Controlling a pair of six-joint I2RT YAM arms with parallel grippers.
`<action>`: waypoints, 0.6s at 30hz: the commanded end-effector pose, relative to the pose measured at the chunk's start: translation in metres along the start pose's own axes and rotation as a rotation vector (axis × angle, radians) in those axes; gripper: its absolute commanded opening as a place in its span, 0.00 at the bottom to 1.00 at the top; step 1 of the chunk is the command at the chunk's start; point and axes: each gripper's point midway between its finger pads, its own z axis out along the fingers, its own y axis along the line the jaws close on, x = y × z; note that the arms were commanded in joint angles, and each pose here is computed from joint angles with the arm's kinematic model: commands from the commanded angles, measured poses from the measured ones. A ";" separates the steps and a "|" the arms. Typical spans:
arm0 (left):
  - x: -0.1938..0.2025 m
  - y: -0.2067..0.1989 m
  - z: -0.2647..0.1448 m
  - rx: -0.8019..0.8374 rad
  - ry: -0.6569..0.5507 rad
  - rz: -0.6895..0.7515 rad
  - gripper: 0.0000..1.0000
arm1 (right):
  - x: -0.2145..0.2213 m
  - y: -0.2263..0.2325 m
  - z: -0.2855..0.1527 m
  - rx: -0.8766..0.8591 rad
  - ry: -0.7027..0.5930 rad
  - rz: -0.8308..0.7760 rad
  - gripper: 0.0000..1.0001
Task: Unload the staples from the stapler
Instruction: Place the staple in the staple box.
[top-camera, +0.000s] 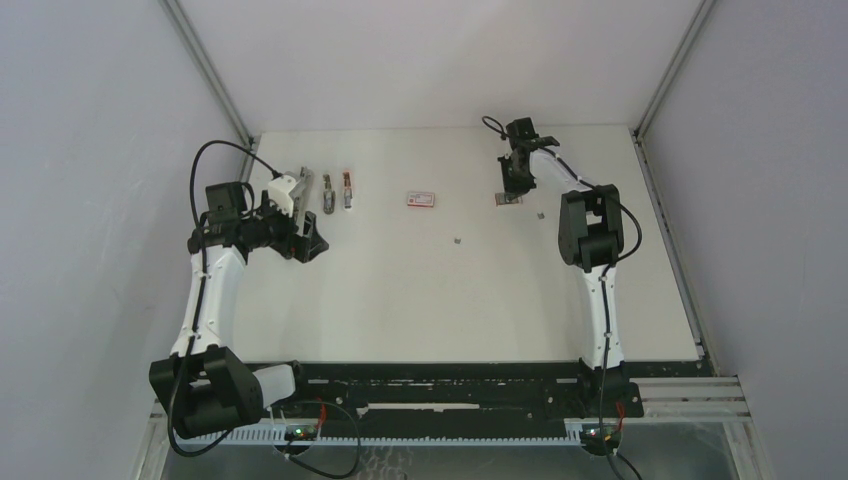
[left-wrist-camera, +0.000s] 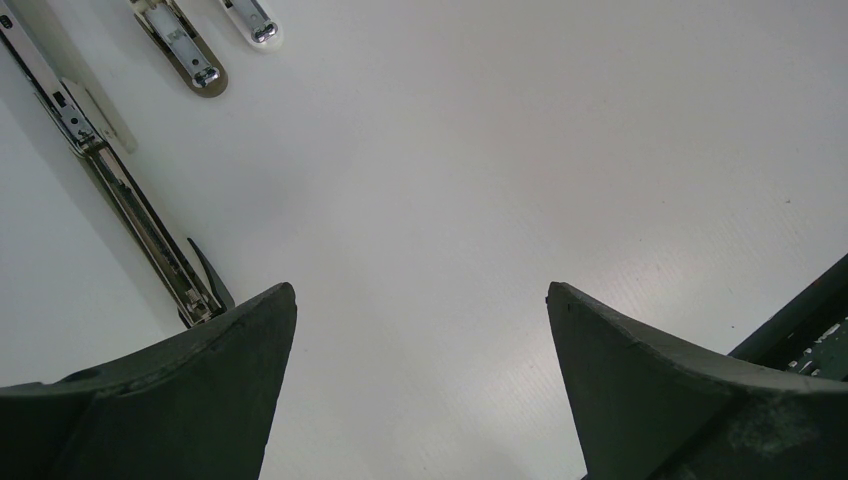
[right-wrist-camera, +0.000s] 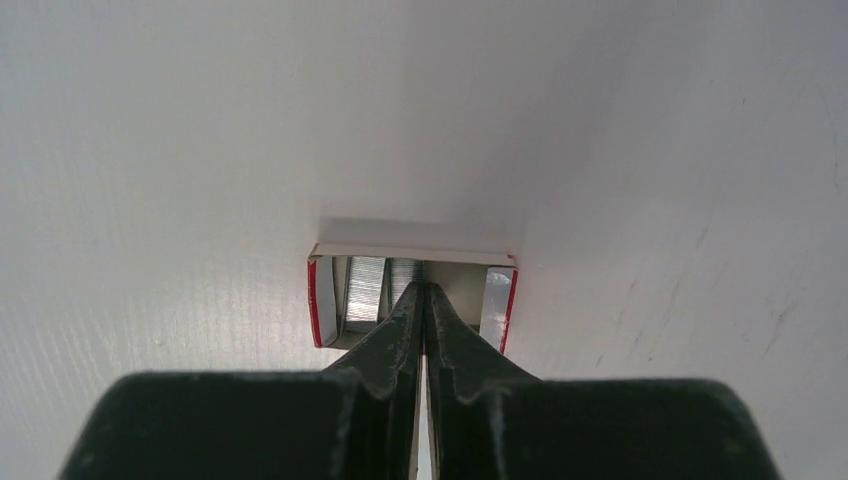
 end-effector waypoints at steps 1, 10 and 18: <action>0.005 -0.003 0.002 0.018 -0.014 -0.007 1.00 | -0.021 0.001 -0.009 0.001 -0.058 -0.007 0.03; 0.006 -0.003 0.003 0.020 -0.013 -0.007 1.00 | -0.028 0.005 -0.023 -0.011 -0.081 0.005 0.12; 0.005 -0.004 0.002 0.020 -0.016 -0.006 1.00 | -0.034 0.012 -0.041 -0.019 -0.120 0.016 0.32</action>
